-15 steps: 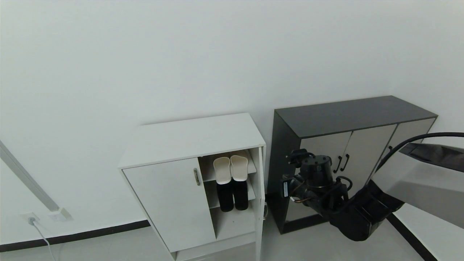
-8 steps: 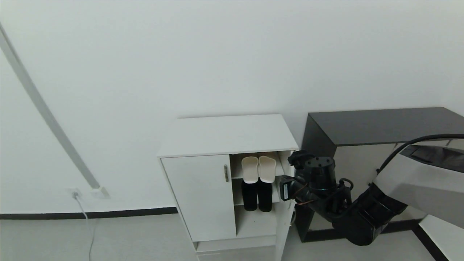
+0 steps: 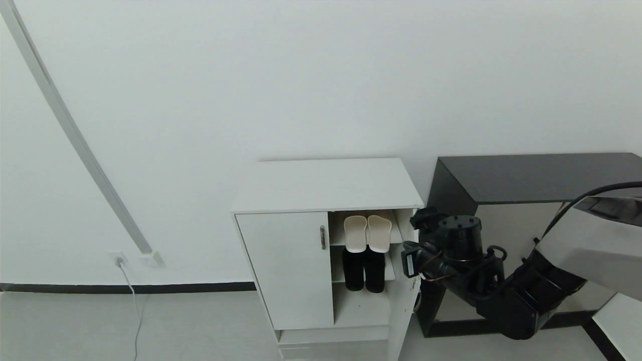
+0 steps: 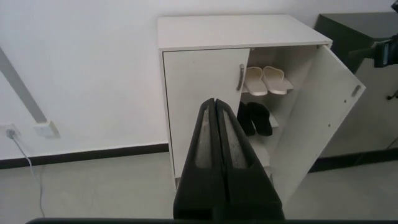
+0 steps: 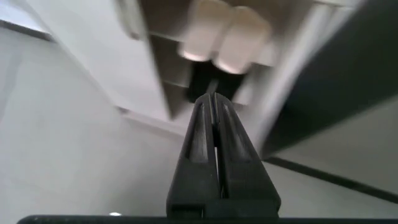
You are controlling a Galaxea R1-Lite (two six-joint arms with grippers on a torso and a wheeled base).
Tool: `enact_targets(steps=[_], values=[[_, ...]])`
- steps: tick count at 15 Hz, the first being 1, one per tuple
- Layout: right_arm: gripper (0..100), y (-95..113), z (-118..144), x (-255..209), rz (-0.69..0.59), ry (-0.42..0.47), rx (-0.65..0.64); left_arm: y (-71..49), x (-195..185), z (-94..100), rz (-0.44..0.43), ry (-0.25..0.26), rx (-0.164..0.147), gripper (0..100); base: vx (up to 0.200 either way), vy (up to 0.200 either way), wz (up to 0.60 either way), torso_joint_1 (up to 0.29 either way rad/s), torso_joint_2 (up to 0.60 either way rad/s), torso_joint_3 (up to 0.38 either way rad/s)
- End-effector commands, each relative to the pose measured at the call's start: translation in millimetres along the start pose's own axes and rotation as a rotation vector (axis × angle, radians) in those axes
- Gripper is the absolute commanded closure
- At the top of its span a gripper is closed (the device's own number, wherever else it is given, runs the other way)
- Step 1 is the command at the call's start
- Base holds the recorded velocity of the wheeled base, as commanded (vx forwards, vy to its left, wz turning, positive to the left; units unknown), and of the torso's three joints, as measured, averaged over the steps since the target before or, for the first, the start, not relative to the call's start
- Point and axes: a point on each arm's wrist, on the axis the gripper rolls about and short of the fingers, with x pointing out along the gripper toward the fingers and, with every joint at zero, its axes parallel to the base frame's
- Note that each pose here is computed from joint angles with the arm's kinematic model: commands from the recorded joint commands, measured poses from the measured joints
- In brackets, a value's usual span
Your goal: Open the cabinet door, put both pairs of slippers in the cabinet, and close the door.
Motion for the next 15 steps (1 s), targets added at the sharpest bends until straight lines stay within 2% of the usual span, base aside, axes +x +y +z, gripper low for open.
enact_targets(steps=[1, 3, 6, 10, 15], values=[[100, -16.6, 4.1, -13.6, -0.057, 0.002, -0.032, 0.0, 0.0, 0.4, 0.001, 0.0, 0.001, 100, 0.2, 0.0, 0.0, -0.012, 0.01, 0.002], [100, -30.6, -6.9, -26.8, -0.103, 0.053, -0.066, 0.0, -0.1, 0.3, 0.001, -0.001, 0.003, 100, 0.2, 0.0, 0.0, 0.0, -0.01, 0.005], [100, -33.6, -22.5, -33.5, -0.107, 0.112, -0.074, 0.0, -0.1, 0.3, 0.001, -0.001, 0.001, 100, 0.2, 0.0, 0.0, 0.014, 0.0, 0.004], [100, -34.5, -45.4, -34.3, -0.104, 0.194, -0.074, 0.1, 0.0, -0.1, 0.0, 0.0, -0.001, 100, 0.0, 0.0, 0.0, 0.0, 0.0, 0.0], [100, -32.0, -64.9, -14.0, -0.106, 0.194, -0.068, 0.1, 0.0, -0.1, 0.003, 0.0, -0.002, 100, 0.0, 0.0, 0.0, 0.0, 0.0, 0.0]])
